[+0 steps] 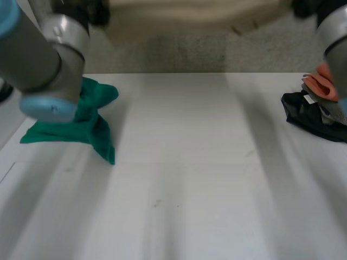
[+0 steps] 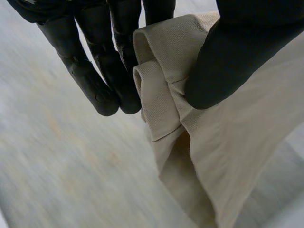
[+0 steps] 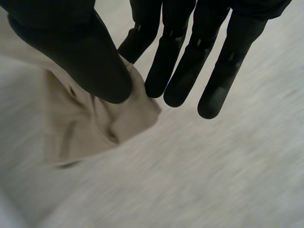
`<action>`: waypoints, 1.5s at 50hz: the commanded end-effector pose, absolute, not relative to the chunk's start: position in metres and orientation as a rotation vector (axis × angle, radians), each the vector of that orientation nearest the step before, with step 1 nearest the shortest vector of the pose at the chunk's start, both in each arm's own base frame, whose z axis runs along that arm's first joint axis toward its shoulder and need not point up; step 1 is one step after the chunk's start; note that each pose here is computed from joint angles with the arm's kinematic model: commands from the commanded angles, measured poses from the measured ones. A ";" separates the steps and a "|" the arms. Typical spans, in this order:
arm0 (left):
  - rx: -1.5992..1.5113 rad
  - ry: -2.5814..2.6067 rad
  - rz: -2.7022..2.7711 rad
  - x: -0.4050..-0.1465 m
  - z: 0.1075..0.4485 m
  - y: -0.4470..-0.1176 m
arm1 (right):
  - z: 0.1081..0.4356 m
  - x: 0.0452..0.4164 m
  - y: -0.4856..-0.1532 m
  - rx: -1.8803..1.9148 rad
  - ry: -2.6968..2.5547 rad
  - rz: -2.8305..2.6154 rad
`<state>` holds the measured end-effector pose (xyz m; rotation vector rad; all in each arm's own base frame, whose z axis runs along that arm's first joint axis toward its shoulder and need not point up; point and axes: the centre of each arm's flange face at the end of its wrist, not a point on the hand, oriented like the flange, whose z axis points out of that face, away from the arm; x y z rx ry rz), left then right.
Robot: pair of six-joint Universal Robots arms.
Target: Fold the laundry.
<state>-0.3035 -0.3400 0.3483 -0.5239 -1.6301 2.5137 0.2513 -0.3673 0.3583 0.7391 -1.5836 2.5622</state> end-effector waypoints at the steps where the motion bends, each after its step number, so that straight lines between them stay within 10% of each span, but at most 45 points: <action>1: -0.697 -1.992 2.189 -0.302 0.227 -0.324 | 0.235 0.260 -0.363 0.956 -2.024 2.227; 11: -0.887 -2.409 1.758 -0.282 0.121 -0.262 | 0.129 0.242 -0.327 1.173 -2.295 1.749; 33: -1.336 -2.545 1.354 -0.251 0.156 -0.154 | 0.186 0.190 -0.231 1.506 -2.467 1.041; 47: -1.145 -2.185 1.791 -0.278 0.184 -0.236 | 0.169 0.193 -0.238 1.434 -2.440 1.219; 75: -1.392 -2.286 1.821 -0.318 0.127 -0.328 | 0.150 0.197 -0.231 1.441 -2.442 1.227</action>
